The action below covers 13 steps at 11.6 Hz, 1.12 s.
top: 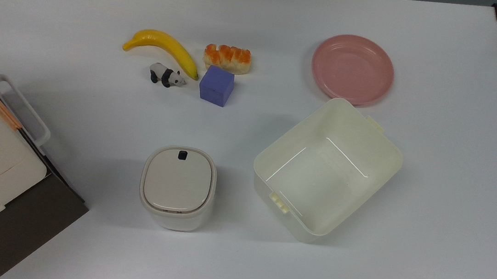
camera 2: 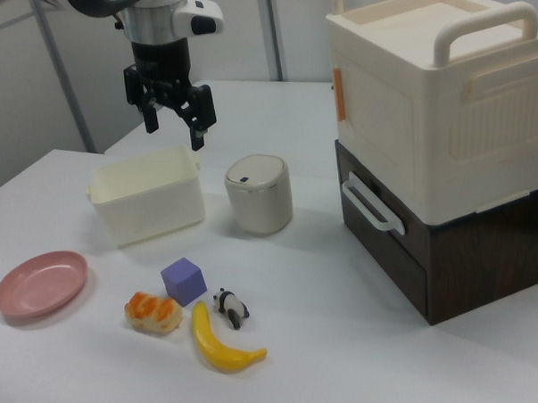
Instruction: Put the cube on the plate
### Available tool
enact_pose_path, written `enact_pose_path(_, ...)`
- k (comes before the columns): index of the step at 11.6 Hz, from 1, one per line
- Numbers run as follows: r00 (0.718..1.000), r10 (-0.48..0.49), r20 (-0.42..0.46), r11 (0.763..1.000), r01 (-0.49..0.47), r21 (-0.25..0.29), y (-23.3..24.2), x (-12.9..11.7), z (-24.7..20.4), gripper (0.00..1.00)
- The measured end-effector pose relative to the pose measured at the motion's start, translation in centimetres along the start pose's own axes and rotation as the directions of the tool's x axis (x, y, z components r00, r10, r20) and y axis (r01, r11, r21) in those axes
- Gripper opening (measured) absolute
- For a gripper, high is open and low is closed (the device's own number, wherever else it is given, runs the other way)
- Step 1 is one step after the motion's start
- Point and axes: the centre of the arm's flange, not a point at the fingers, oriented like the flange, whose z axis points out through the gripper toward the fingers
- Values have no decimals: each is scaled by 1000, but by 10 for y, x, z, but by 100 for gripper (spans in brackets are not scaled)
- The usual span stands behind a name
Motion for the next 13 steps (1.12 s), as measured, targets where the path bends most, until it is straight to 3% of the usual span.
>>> enact_pose_path(4,1000,-20,-10,1000,20,-15,-10,8,8,100)
enact_pose_path(13,998,-64,14,991,65,-119,-27,14,20,100)
